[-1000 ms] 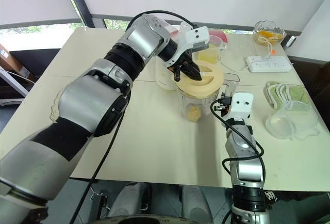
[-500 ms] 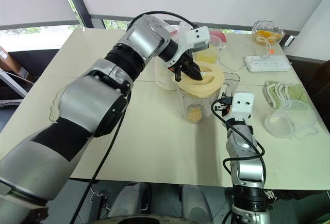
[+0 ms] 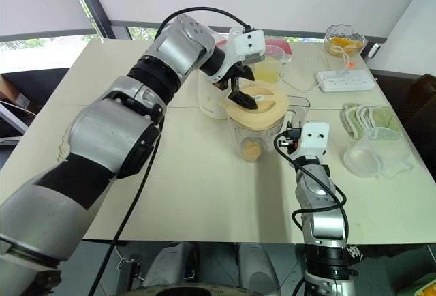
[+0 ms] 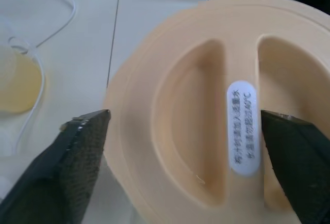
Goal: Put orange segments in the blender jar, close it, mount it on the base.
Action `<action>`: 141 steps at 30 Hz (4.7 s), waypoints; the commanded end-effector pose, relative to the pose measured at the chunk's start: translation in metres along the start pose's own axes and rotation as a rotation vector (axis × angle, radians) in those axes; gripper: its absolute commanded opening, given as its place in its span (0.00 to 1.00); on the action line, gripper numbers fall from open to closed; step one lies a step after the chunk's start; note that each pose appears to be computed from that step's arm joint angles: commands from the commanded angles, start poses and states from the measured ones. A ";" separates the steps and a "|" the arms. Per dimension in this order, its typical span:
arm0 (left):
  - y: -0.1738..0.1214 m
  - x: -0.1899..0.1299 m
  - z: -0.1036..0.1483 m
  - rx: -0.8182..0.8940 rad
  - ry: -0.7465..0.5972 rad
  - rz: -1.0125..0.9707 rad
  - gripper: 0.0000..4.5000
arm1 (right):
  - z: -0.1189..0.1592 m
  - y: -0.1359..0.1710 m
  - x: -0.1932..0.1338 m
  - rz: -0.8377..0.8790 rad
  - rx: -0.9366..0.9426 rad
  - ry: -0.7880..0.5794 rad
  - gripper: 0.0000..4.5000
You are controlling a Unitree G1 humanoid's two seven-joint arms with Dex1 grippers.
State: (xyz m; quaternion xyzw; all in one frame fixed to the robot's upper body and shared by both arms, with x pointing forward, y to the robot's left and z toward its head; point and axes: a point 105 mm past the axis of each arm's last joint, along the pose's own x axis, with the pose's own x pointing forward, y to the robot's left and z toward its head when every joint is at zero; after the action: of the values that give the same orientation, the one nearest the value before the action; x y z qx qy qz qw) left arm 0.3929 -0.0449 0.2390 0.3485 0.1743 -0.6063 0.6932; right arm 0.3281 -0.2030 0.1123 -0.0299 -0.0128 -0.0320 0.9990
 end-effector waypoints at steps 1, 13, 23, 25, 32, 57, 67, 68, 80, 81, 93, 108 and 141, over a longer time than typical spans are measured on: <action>0.003 -0.002 -0.012 -0.032 0.033 0.015 0.99 | 0.036 0.003 -0.002 0.012 0.005 -0.147 0.19; 0.019 -0.031 0.023 -0.090 -0.166 0.100 0.99 | 0.034 0.004 -0.001 0.020 0.004 -0.143 0.19; 0.033 -0.074 0.042 -0.157 -0.361 0.163 0.99 | 0.035 0.005 0.002 0.033 0.000 -0.143 0.19; 0.037 -0.081 0.038 -0.195 -0.392 0.177 0.99 | 0.038 0.004 0.002 0.035 -0.001 -0.152 0.19; 0.057 -0.106 -0.022 -0.360 -0.506 0.317 0.99 | 0.054 -0.005 0.002 0.013 0.024 -0.215 0.19; -0.059 -0.012 -0.165 -0.441 -0.485 0.480 0.99 | 0.222 -0.061 0.043 -0.036 -0.036 -0.448 0.19; -0.076 -0.056 -0.144 -0.469 -0.736 0.737 0.99 | 0.240 -0.022 0.088 0.074 0.003 -0.416 0.19; -0.080 -0.058 -0.142 -0.472 -0.746 0.757 0.99 | 0.241 -0.018 0.091 0.087 0.003 -0.416 0.19; -0.111 -0.066 -0.145 -0.505 -0.725 0.825 0.99 | 0.244 0.044 0.112 0.221 0.071 -0.397 0.19; -0.111 -0.066 -0.145 -0.505 -0.723 0.830 0.99 | 0.244 0.048 0.113 0.226 0.074 -0.395 0.19; -0.115 -0.074 -0.145 -0.483 -0.692 0.861 0.99 | 0.216 0.064 0.140 0.118 0.128 -0.285 0.19; -0.121 -0.078 -0.148 -0.480 -0.662 0.890 0.99 | 0.216 0.103 0.145 0.194 0.139 -0.283 0.19; -0.120 -0.074 -0.147 -0.479 -0.654 0.869 0.99 | 0.174 0.088 0.152 0.179 0.096 -0.184 0.19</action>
State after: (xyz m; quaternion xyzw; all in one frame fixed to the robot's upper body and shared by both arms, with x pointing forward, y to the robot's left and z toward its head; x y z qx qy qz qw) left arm 0.2915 0.1119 0.1452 0.0158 -0.0621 -0.2758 0.9591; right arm 0.4843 -0.1149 0.2664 0.0010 -0.0724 0.0569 0.9958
